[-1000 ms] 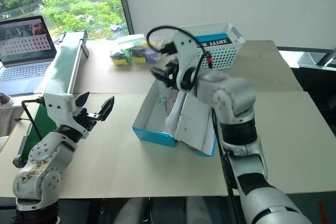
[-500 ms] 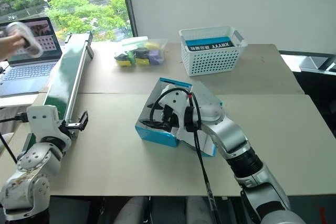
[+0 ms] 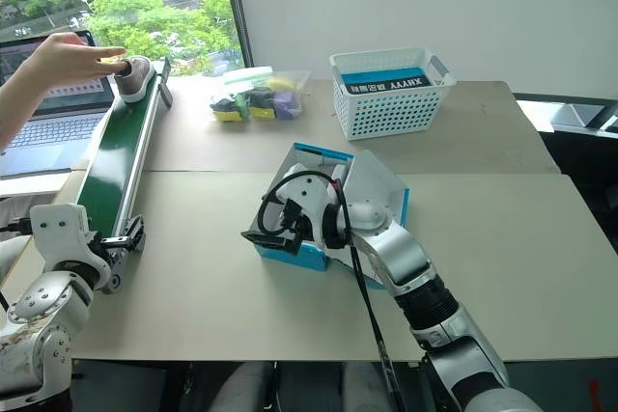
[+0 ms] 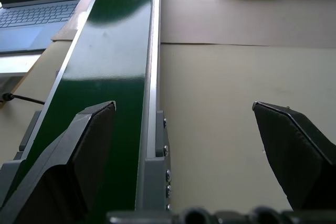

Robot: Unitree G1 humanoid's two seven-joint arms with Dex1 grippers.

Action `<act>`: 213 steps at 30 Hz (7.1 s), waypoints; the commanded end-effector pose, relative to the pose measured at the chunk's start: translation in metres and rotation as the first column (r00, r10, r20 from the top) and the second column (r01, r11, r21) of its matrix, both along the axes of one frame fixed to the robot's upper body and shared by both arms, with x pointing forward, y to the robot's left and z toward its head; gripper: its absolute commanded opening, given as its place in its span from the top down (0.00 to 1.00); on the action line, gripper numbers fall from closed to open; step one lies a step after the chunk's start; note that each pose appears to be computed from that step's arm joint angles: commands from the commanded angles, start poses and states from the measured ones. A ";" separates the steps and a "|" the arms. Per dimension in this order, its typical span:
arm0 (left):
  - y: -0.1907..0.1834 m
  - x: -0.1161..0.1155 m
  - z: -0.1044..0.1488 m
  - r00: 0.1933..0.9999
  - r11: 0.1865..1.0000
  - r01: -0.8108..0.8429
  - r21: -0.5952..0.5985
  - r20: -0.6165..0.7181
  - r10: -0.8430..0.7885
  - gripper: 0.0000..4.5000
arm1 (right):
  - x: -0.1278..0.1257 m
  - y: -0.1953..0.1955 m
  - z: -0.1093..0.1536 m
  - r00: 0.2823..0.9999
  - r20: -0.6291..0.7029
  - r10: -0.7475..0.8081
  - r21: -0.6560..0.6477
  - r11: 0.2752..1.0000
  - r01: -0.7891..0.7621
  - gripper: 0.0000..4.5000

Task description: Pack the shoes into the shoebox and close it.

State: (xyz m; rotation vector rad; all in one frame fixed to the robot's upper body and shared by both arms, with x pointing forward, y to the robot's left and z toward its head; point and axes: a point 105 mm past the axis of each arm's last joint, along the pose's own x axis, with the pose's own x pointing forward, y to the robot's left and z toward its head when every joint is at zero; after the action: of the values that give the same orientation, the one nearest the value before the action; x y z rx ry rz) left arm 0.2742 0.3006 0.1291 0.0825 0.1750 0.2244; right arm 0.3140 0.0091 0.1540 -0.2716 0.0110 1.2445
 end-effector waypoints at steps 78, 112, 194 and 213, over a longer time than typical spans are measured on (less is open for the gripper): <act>0.046 -0.011 -0.016 0.979 0.966 -0.192 -0.172 0.034 0.201 0.29 | 0.031 -0.006 0.023 0.977 0.077 -0.200 0.080 0.978 0.194 0.00; -0.200 0.011 0.061 0.729 0.707 0.666 -0.238 0.408 -0.550 0.48 | 0.043 0.010 0.088 0.691 -0.709 0.140 0.498 0.793 0.351 0.00; -0.140 0.003 0.036 0.554 0.548 0.824 0.141 -0.004 -0.832 0.00 | -0.084 -0.093 -0.038 0.851 -0.524 -0.034 -0.342 0.924 -0.174 0.97; -0.147 0.009 0.035 0.502 0.496 0.858 0.135 -0.015 -0.865 0.00 | -0.019 -0.205 -0.137 0.202 -0.224 -0.953 -0.426 0.283 0.860 0.97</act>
State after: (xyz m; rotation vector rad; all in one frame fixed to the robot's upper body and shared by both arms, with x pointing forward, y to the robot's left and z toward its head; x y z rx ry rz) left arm 0.2822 0.1568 0.1555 0.2527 0.0814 -0.7847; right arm 0.2941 -0.1421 0.0273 -0.0957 0.6373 0.2876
